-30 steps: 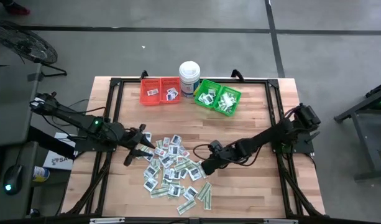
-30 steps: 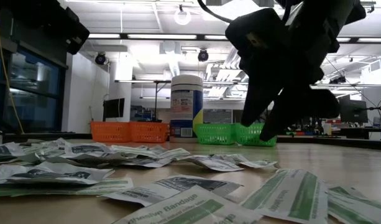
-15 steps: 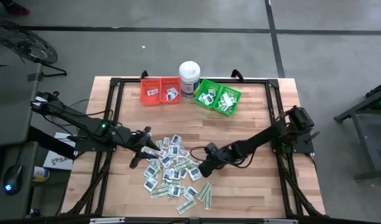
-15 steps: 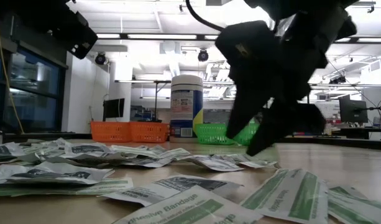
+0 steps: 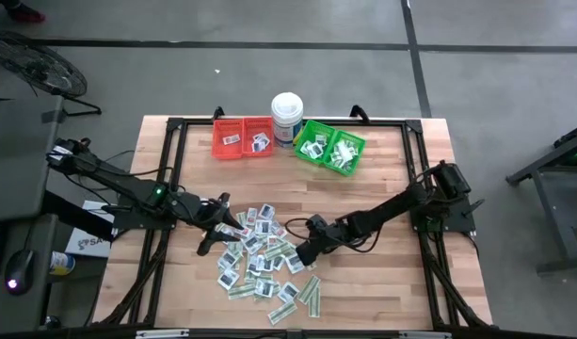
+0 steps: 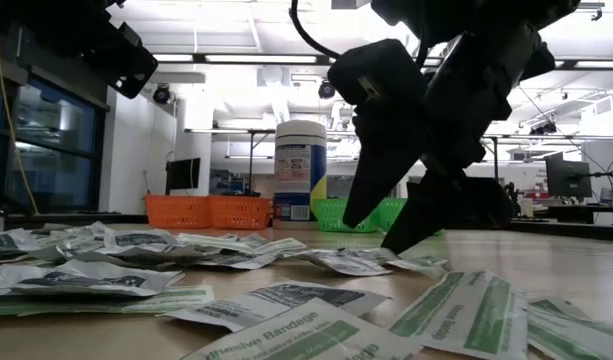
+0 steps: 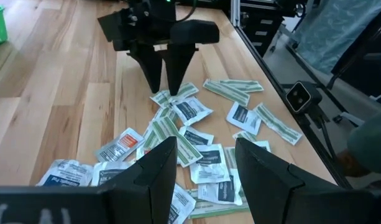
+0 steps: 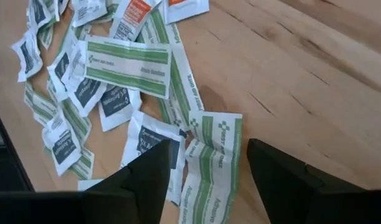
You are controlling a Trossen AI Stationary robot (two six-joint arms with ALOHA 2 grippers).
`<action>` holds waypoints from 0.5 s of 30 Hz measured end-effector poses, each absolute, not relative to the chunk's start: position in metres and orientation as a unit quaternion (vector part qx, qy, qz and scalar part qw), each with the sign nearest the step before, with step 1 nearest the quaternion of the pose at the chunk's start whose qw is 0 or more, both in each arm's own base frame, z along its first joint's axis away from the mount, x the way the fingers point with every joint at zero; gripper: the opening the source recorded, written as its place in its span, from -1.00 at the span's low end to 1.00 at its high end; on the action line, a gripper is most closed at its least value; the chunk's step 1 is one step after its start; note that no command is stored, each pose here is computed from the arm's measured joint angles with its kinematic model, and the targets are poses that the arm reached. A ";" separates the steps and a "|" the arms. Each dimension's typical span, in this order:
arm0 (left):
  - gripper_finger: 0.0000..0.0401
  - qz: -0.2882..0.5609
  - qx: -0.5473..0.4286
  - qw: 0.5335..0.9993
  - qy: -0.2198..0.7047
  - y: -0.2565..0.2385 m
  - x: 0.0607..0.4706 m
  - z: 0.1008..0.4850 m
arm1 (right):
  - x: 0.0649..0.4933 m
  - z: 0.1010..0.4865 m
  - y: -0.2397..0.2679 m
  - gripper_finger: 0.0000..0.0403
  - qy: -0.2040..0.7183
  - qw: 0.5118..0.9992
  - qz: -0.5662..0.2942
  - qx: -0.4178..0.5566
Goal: Pick & Place First Aid Supplies
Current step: Put the green bandage pack into the right green bin
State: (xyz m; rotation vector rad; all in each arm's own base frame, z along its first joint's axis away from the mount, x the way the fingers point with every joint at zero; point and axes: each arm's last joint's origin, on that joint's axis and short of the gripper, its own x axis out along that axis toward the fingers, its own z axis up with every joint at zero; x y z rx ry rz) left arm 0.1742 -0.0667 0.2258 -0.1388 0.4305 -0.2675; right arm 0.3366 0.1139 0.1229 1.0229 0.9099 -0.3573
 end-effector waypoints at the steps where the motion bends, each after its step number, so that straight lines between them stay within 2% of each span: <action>1: -0.19 -0.132 -0.069 0.966 0.213 -0.067 0.174 0.226 | 0.336 0.123 0.116 0.04 0.421 0.759 -0.159 0.471; 8: -0.19 -0.133 -0.068 0.966 0.212 -0.067 0.174 0.226 | 0.334 0.123 0.127 -0.04 0.435 0.750 -0.125 0.483; 15: -0.19 -0.136 -0.060 0.966 0.211 -0.067 0.174 0.226 | 0.334 0.122 0.125 -0.30 0.432 0.752 -0.134 0.480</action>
